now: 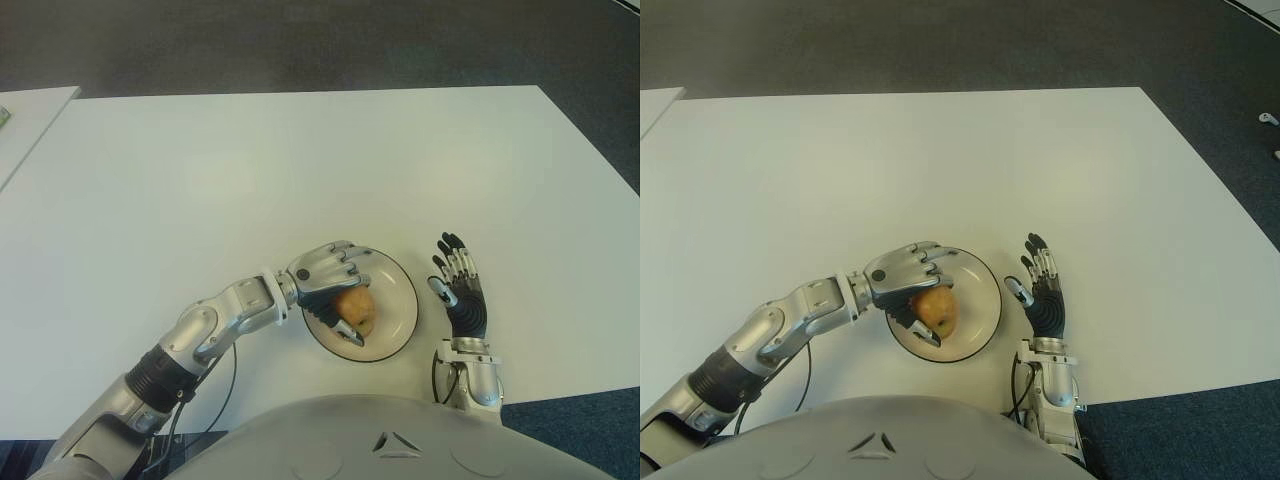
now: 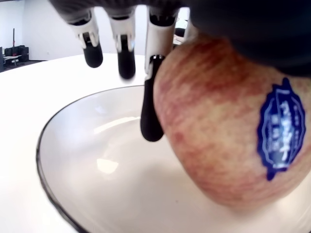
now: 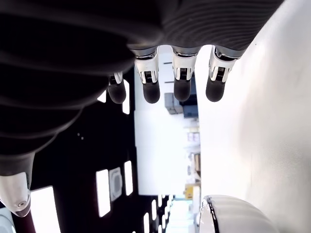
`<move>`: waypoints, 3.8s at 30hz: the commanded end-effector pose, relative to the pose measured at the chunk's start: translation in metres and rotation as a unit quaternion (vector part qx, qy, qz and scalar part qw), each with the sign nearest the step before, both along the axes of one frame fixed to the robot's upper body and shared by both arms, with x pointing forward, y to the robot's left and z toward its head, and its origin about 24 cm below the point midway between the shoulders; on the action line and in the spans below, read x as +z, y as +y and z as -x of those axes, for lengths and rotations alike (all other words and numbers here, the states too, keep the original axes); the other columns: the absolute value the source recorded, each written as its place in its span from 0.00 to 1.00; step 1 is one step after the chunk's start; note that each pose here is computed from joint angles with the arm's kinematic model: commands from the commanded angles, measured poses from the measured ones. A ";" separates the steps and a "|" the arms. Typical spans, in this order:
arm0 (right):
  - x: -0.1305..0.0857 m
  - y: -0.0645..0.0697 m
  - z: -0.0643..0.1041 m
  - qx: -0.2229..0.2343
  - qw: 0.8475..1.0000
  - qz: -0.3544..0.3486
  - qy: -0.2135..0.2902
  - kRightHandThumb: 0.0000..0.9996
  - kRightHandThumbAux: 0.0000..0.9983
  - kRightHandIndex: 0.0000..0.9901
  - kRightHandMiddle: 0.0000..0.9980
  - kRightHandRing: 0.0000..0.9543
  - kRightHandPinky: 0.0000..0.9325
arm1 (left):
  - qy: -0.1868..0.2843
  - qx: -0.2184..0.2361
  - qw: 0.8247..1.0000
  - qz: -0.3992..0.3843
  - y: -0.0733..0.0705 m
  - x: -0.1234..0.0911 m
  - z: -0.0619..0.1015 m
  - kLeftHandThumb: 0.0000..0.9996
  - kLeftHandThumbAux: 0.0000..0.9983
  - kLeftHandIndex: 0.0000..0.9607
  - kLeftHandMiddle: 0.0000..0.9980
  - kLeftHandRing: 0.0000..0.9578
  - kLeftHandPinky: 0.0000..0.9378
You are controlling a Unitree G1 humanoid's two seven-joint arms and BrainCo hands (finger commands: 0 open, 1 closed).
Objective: Put the apples into the plate.
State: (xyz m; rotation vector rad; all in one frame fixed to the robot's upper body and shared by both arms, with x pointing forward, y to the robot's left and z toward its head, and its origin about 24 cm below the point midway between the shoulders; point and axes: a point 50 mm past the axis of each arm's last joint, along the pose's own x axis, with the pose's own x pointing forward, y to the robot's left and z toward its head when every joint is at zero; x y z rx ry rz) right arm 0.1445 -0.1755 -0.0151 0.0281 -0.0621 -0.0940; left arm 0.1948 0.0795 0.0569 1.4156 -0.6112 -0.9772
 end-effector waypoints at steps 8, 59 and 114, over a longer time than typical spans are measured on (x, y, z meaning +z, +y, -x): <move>-0.046 0.009 0.034 -0.011 0.987 -0.029 0.155 0.07 0.53 0.02 0.00 0.00 0.00 | -0.009 0.059 0.996 0.071 0.008 0.008 -0.003 0.14 0.18 0.00 0.00 0.00 0.00; -0.044 0.003 -0.016 0.003 0.990 -0.015 0.137 0.06 0.54 0.01 0.00 0.00 0.00 | 0.254 0.473 0.627 0.565 0.072 -0.065 0.016 0.00 0.29 0.00 0.00 0.00 0.00; -0.007 0.009 -0.066 0.036 0.999 -0.006 0.031 0.09 0.61 0.02 0.00 0.00 0.00 | 0.184 0.451 0.615 0.620 0.075 -0.052 0.009 0.03 0.46 0.05 0.05 0.05 0.10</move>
